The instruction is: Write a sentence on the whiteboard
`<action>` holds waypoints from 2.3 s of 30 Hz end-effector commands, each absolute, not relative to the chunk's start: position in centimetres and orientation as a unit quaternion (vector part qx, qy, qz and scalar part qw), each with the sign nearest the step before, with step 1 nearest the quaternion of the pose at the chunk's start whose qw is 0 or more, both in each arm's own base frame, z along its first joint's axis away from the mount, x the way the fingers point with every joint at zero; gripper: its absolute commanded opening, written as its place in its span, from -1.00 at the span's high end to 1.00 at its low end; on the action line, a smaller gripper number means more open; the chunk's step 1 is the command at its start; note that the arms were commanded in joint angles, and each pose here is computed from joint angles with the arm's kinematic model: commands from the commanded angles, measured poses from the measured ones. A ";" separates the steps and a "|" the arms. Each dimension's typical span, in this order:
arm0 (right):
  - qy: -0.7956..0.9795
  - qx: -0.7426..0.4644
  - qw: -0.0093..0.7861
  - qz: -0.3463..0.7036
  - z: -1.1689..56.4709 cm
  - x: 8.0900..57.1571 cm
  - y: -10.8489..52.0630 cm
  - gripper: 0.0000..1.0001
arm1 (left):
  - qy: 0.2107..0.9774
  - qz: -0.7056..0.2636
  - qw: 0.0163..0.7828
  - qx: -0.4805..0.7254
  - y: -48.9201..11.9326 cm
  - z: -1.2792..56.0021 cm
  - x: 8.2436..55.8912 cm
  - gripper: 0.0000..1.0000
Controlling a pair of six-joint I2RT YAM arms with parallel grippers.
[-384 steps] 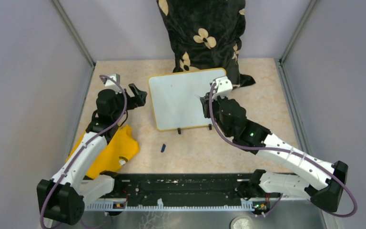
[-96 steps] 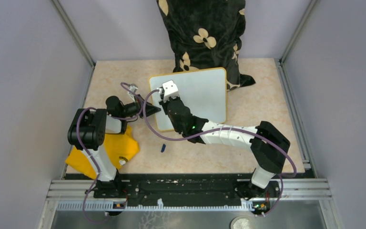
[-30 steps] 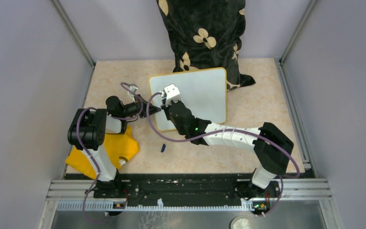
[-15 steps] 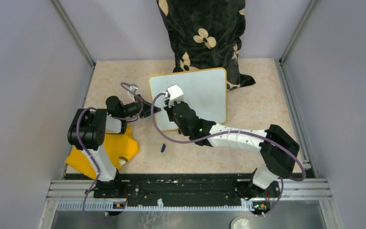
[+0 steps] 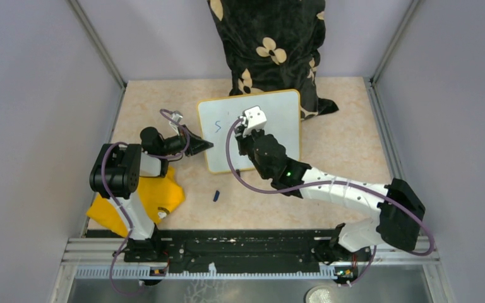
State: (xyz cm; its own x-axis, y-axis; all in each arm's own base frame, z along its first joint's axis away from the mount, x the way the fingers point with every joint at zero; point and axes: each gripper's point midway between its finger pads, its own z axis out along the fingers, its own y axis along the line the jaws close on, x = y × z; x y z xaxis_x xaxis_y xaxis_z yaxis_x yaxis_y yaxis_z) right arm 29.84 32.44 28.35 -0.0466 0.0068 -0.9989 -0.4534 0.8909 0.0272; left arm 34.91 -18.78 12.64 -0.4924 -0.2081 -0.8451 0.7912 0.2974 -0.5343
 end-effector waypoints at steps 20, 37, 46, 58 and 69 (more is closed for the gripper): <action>0.693 -0.178 0.678 0.167 27.9 32.5 36.2 1.00 | 0.660 -0.540 0.467 0.233 -19.0 12.4 35.2 1.00; 0.698 -0.149 0.683 0.155 27.5 33.8 35.9 1.00 | 0.660 -0.540 0.467 0.233 -19.0 12.3 35.2 1.00; 0.706 -0.147 0.676 0.153 26.5 34.3 35.7 1.00 | 0.660 -0.540 0.467 0.234 -19.0 12.3 35.2 1.00; 0.720 -0.146 0.662 0.146 24.9 34.3 35.3 1.00 | 0.660 -0.540 0.467 0.234 -19.0 12.3 35.2 1.00; 0.733 -0.142 0.650 0.141 23.2 33.6 34.2 1.00 | 0.660 -0.540 0.467 0.233 -19.0 12.3 35.2 1.00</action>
